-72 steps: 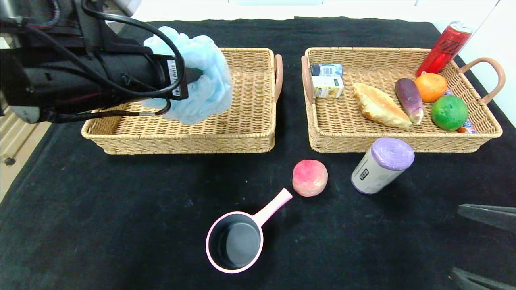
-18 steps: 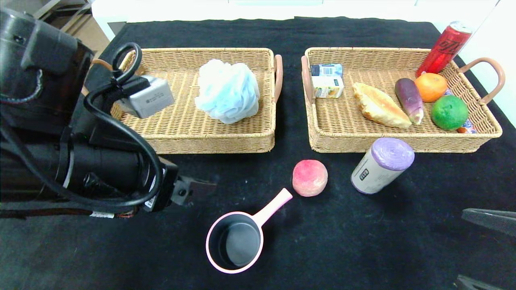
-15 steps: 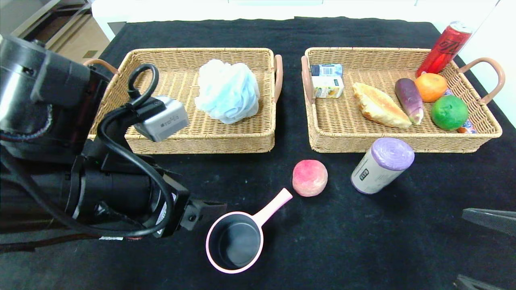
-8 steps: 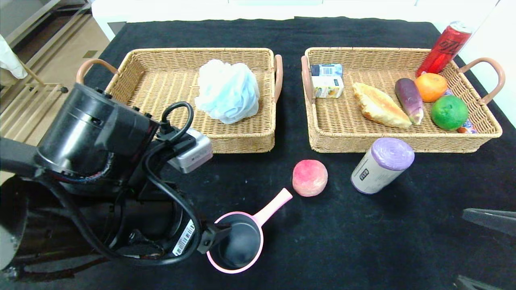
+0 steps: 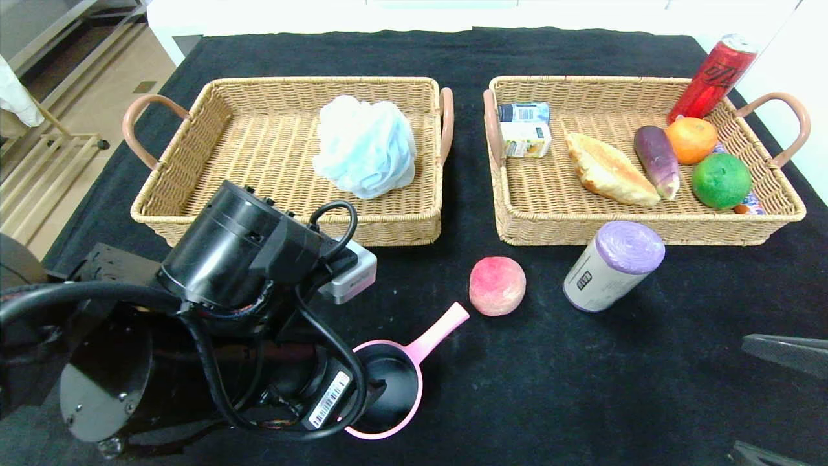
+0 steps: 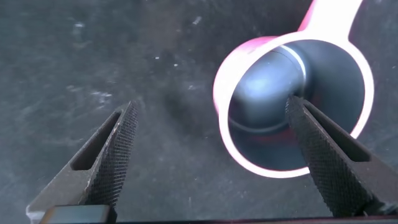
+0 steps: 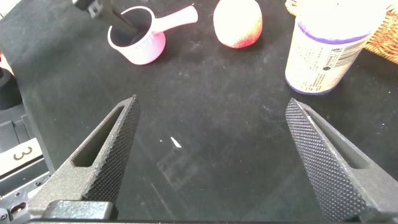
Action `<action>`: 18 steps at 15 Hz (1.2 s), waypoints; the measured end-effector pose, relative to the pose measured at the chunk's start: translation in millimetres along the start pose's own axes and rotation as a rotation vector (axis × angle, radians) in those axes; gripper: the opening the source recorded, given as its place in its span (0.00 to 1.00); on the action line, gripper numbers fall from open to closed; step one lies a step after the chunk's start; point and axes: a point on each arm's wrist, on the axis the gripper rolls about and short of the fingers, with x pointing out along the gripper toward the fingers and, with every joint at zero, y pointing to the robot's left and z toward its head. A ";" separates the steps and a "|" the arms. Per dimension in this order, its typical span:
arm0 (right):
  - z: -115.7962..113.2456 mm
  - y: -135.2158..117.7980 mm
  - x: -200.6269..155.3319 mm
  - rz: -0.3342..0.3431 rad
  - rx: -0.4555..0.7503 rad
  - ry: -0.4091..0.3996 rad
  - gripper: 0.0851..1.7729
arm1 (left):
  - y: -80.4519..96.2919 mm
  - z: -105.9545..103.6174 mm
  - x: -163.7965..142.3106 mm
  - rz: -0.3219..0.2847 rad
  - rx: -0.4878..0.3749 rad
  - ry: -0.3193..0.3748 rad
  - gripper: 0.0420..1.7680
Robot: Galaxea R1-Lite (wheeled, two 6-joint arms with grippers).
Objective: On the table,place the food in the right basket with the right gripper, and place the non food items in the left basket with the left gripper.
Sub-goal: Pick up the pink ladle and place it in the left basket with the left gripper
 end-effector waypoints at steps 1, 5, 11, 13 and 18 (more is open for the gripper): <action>0.0 0.0 0.0 0.000 0.000 0.000 0.96 | -0.8 0.1 3.2 0.001 0.001 0.008 0.97; -0.1 -0.1 0.0 -0.001 0.000 0.000 0.96 | -2.6 -0.3 10.0 0.001 0.003 0.028 0.67; -1.2 0.2 0.1 0.001 0.001 0.003 0.96 | -3.9 0.6 12.7 -0.003 0.005 0.032 0.06; -1.1 0.3 -0.1 0.001 0.001 0.003 0.96 | -3.6 0.1 13.1 0.000 0.005 0.036 0.06; -1.4 0.3 -0.1 0.002 0.002 0.004 0.96 | -3.5 0.7 12.9 0.000 0.004 0.033 0.06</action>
